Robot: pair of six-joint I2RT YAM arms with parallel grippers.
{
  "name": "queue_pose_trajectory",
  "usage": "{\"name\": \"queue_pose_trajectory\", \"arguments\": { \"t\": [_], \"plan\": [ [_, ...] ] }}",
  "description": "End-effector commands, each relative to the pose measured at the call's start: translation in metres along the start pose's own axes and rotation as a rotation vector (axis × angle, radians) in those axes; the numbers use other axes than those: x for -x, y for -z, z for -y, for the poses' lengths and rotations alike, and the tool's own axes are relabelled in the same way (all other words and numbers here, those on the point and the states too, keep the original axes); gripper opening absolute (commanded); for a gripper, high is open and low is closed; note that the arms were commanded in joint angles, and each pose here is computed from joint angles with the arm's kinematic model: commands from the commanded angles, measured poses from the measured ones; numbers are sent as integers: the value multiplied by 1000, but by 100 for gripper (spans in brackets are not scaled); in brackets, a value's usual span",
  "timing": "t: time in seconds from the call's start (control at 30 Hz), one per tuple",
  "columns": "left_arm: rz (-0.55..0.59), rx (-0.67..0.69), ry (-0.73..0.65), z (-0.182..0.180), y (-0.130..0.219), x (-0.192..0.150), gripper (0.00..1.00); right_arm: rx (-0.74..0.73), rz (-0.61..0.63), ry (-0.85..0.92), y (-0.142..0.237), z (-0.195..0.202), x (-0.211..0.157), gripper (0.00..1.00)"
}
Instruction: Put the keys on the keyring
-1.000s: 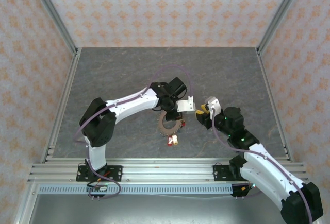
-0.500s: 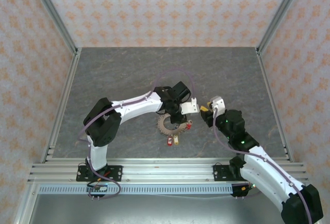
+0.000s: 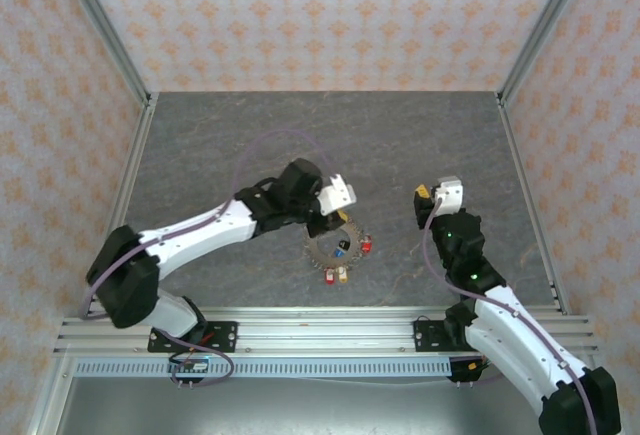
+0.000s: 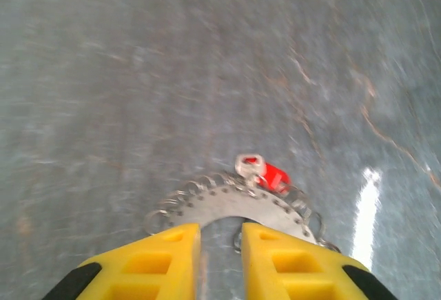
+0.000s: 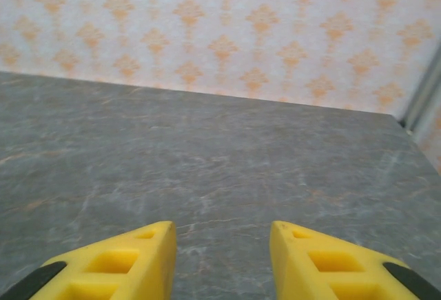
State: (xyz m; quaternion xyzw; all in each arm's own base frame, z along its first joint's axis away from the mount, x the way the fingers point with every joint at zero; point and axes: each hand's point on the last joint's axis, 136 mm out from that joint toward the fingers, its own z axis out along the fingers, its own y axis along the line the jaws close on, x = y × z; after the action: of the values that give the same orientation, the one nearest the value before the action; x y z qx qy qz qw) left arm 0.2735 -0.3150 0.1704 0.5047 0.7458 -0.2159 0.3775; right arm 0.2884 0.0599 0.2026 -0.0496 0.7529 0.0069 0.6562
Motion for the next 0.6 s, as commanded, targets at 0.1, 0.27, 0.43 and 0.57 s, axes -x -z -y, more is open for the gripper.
{"name": "queue_pose_trajectory", "arguments": {
  "t": [0.1, 0.27, 0.43, 0.57],
  "plan": [
    [265, 265, 174, -57, 52, 14, 30, -145, 44, -110, -1, 32, 20, 41],
    [335, 502, 253, -91, 97, -9, 54, -201, 4, -110, -8, 44, 18, 54],
    [337, 650, 321, -118, 138, -41, 67, -303, -18, -64, -14, 64, 16, 96],
    [300, 815, 403, -144, 171, -75, 100, -386, -44, -101, -21, 89, 4, 99]
  ]
}}
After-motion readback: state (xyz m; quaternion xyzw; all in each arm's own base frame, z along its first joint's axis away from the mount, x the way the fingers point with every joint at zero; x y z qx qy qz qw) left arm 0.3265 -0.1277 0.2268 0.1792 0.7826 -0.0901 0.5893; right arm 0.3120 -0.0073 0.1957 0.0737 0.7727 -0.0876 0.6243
